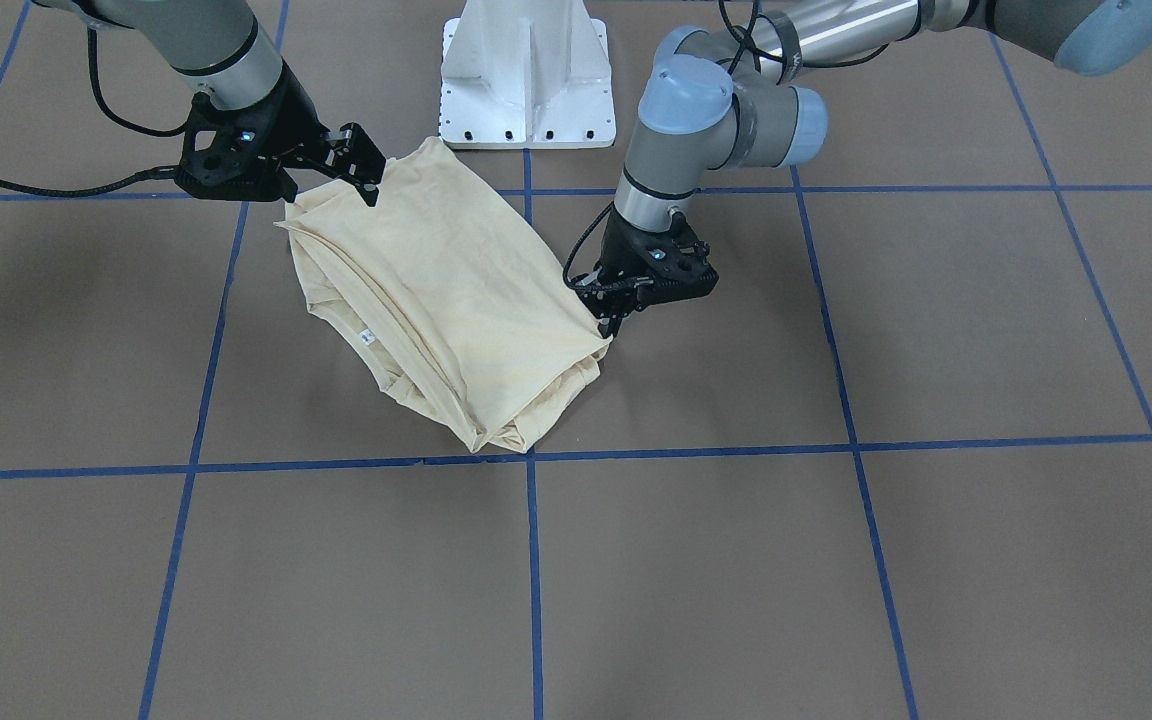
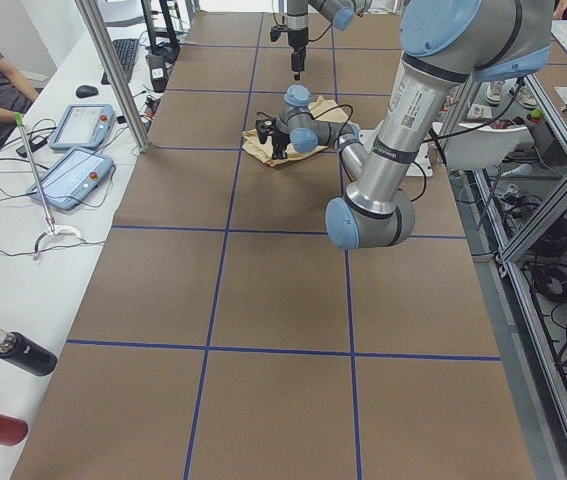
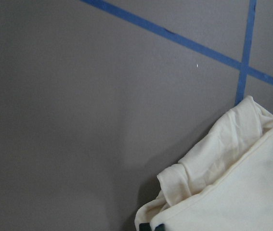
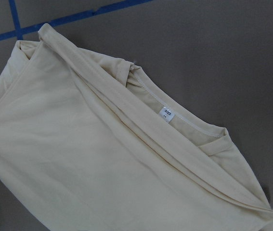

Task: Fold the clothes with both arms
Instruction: 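Push the shirt with the left gripper to turn it lengthwise, then withdraw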

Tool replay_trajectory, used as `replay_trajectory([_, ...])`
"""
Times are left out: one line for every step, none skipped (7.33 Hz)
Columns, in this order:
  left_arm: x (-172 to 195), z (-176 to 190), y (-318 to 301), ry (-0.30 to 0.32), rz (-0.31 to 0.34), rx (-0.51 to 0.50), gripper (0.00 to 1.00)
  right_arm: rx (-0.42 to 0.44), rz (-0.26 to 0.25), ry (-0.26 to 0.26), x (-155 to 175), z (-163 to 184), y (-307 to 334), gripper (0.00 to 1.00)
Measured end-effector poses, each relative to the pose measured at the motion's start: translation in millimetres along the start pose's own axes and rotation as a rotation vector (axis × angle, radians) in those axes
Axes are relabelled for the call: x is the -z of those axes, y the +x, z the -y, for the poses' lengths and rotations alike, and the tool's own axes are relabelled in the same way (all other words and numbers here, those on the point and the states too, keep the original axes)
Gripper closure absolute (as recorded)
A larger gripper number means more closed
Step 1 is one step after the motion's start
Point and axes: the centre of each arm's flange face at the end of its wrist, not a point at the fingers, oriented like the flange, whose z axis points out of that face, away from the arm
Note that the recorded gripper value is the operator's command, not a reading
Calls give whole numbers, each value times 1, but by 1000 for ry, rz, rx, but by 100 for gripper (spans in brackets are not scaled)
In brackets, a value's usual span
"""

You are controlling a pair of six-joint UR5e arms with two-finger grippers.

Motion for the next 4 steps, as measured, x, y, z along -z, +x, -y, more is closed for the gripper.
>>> replay_trajectory([-9, 19, 5, 24, 17, -2, 100, -1, 2, 4, 2, 1, 0, 0])
replay_trajectory([-15, 38, 11, 48, 27, -9, 100, -2, 3, 8, 3, 2, 1, 0])
replay_trajectory([-21, 54, 24, 73, 34, -14, 100, -2, 2, 12, 4, 3, 1, 0])
replay_trajectory([-28, 67, 39, 103, 37, -17, 100, -1, 2, 15, 4, 3, 1, 0])
